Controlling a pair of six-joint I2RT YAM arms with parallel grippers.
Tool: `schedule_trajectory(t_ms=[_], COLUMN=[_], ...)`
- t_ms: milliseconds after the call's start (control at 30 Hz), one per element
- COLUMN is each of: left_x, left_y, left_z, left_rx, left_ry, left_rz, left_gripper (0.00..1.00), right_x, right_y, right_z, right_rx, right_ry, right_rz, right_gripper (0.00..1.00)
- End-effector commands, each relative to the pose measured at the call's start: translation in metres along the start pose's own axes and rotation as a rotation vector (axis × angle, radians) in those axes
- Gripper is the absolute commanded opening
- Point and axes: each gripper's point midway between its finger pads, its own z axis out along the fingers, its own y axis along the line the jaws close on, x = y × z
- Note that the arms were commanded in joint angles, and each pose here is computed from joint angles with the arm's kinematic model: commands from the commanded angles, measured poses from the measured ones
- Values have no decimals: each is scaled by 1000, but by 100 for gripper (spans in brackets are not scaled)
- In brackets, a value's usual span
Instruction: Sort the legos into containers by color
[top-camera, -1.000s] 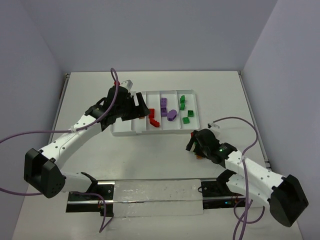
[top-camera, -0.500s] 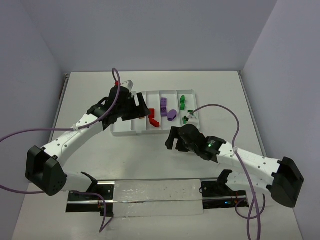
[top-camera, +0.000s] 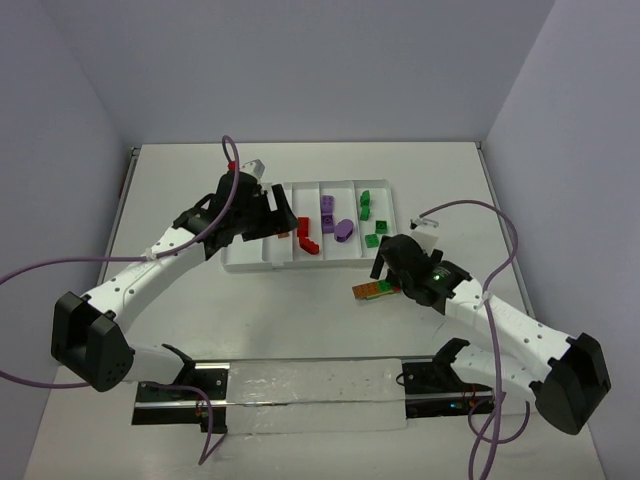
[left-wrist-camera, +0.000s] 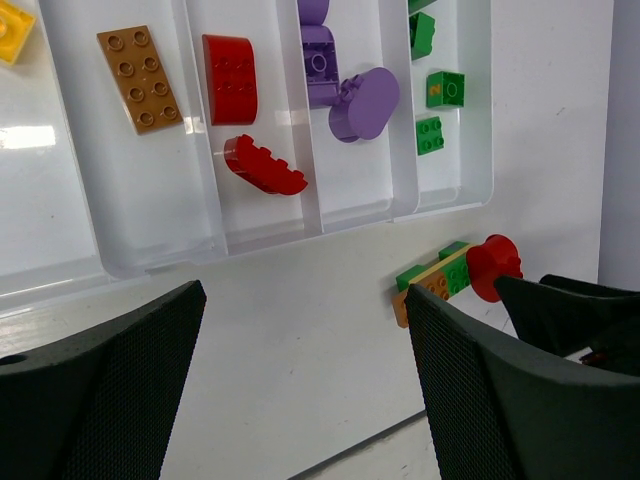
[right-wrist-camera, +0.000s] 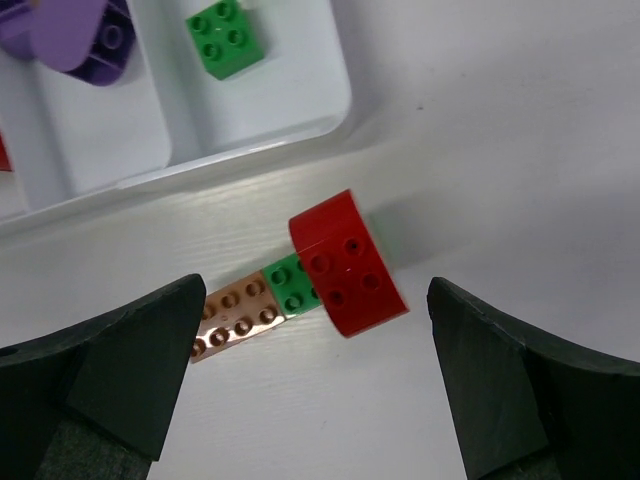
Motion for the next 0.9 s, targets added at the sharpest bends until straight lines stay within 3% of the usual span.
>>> schedule_trajectory(t_ms=[0, 333, 500, 633, 767, 800, 833, 867], left_x=[-11, -8, -7, -5, 2, 4, 6, 10], left_y=[-9, -6, -7, -7, -6, -8, -9, -8], left_z=[-12, -11, -7, -6, -5, -4, -4, -1], left_rx=[42, 40, 50, 52, 64, 78, 86, 92], left_ry=[-45, -38, -28, -21, -10, -1, 4, 11], left_rz=[8, 12, 10, 2, -11, -20, -25, -41], left_gripper=[89, 89, 89, 89, 89, 89, 89, 89], right_x=[-7, 17, 17, 14, 11, 8, 6, 4], right_y=[-8, 2, 4, -1, -3, -3, -1, 0], right_z=[10, 36, 33, 31, 28, 25, 23, 20], right_rx=[60, -6, -35, -21, -16, -26, -36, -49], right_ry=[-10, 86, 70, 59, 42, 31, 28, 21], right_rz=[-41, -9, 3, -4, 8, 10, 14, 12], right_gripper=[98, 91, 74, 44, 35, 26, 25, 17])
